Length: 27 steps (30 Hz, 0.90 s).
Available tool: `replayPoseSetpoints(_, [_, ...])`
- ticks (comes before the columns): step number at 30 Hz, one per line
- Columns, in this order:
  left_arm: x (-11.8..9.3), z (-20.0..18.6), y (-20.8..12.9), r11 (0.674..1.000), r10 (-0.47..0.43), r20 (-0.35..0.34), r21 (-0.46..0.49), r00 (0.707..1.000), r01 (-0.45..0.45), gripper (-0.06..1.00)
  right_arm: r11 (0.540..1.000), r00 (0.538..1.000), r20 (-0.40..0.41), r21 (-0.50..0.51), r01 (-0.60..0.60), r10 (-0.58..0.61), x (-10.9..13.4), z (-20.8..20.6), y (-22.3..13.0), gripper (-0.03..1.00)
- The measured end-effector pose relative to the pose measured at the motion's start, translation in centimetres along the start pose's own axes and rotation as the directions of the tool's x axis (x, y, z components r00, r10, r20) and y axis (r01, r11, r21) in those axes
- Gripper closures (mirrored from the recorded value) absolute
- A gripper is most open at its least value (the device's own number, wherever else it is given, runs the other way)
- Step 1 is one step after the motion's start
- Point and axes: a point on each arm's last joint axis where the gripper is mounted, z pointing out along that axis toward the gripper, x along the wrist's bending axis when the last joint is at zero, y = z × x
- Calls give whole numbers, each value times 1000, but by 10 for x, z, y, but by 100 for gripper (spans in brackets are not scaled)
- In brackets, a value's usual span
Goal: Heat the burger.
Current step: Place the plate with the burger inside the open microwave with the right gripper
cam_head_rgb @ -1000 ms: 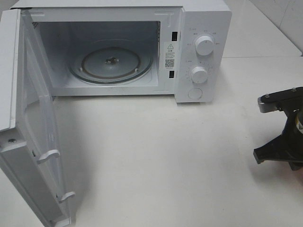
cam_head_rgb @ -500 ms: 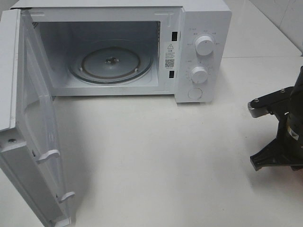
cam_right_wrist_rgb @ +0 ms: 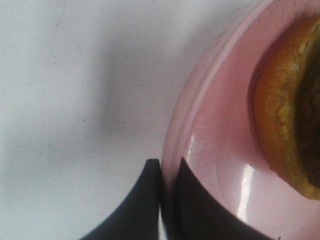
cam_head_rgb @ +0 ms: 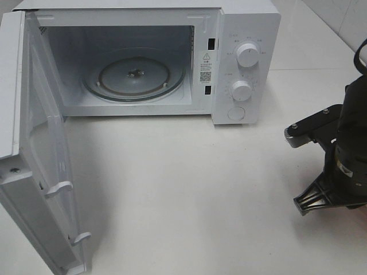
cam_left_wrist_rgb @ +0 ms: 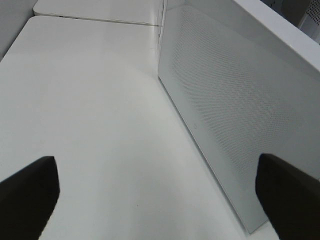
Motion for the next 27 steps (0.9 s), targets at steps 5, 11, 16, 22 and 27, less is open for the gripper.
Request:
replayPoseSetpoints(5, [0, 0, 0, 1000, 0, 0, 0, 1000, 0, -4, 999, 1000, 1, -41, 21, -21, 3, -13, -3, 93])
replayPoseSetpoints(11, [0, 0, 0, 1000, 0, 0, 0, 1000, 0, -4, 996, 998, 16, -63, 66, -65, 9, -23, -8, 93])
replayPoseSetpoints(16, [0, 0, 0, 1000, 0, 0, 0, 1000, 0, -4, 991, 993, 23, -63, 116, -115, 18, -26, -16, 93])
replayPoseSetpoints(22, [0, 0, 0, 1000, 0, 0, 0, 1000, 0, -4, 984, 988, 14, -79, 157, -156, 29, -31, -20, 93])
replayPoseSetpoints(27, [0, 0, 0, 1000, 0, 0, 0, 1000, 0, -4, 971, 977, 11, -107, 214, -214, 41, -38, -25, 93])
